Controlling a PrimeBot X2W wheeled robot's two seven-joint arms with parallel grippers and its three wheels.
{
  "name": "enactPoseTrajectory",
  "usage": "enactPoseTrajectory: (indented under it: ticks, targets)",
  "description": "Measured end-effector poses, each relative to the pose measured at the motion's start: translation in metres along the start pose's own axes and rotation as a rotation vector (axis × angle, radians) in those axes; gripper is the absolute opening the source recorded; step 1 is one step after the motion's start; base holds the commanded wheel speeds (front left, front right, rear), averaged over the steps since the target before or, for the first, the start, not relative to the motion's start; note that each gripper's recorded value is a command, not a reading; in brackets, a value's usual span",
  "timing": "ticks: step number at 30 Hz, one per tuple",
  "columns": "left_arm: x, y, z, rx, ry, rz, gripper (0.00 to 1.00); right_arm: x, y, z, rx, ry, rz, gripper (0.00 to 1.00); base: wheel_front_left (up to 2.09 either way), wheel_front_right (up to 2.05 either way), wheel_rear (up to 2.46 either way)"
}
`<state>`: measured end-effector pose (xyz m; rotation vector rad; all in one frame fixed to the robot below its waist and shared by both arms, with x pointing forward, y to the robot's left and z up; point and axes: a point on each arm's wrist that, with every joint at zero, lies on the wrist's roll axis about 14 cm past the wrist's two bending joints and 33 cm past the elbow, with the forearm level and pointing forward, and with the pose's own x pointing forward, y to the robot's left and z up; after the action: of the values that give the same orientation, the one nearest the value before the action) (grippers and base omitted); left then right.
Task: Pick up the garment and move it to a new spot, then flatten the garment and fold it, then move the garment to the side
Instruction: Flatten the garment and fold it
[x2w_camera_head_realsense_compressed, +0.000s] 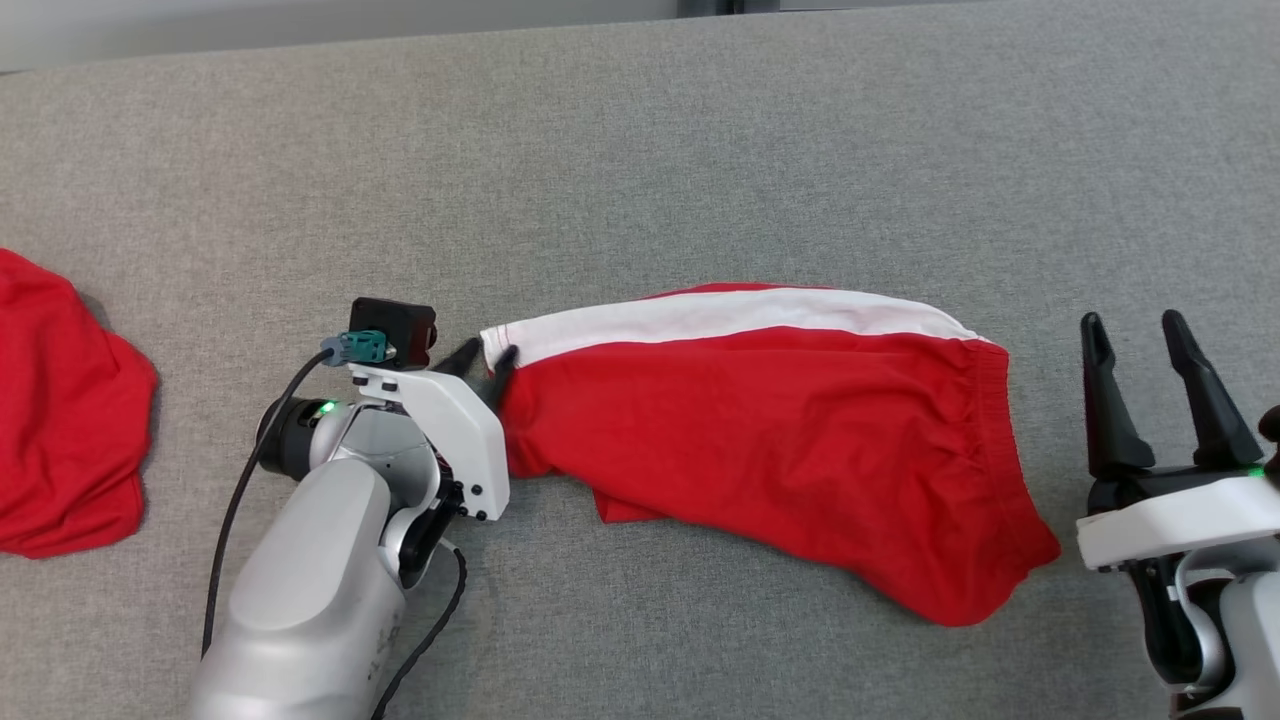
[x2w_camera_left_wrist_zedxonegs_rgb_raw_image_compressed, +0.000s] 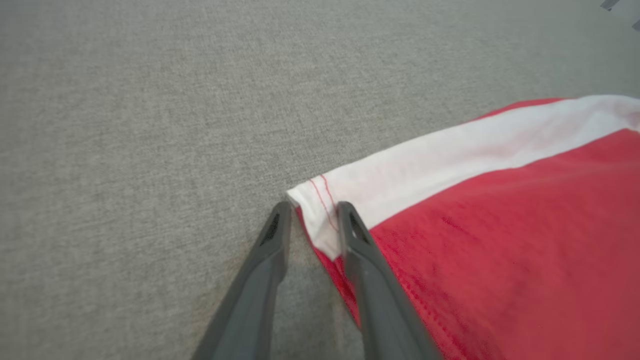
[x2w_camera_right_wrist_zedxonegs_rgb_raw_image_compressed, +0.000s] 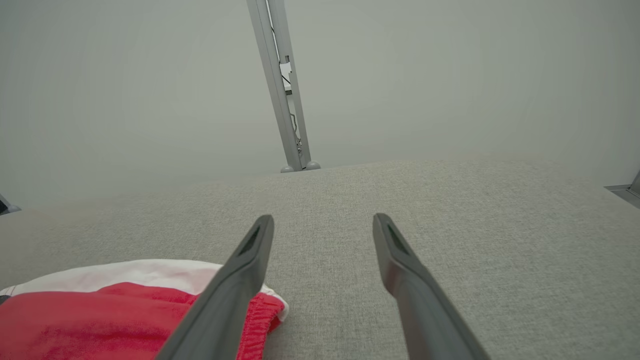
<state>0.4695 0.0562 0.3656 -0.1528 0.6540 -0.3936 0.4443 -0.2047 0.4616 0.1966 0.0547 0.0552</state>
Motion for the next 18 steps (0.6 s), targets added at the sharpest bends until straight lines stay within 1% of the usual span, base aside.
enactPoseTrajectory:
  ticks: [3,6,13,14,18]
  targets:
    - [0.001,-0.002,0.001,0.005,-0.009,-0.008,0.0,0.0,-0.009,-0.008,0.006,0.046,-0.019,1.0,0.0,0.0,0.0]
    - [0.003,0.0,0.001,0.006,-0.016,-0.007,0.0,0.005,-0.011,-0.016,0.005,0.096,-0.006,1.0,0.0,0.0,0.0]
    - [0.005,0.004,0.002,0.002,-0.027,0.0,0.0,0.015,0.011,-0.048,-0.001,0.277,0.1,1.0,0.0,0.0,0.0]
    - [0.005,0.004,0.002,0.002,-0.027,0.0,0.0,0.015,0.011,-0.048,-0.001,0.277,0.1,1.0,0.0,0.0,0.0]
    - [0.005,0.005,0.001,-0.002,-0.033,0.002,0.0,0.015,0.023,-0.061,-0.01,0.36,0.16,1.0,0.0,0.0,0.0]
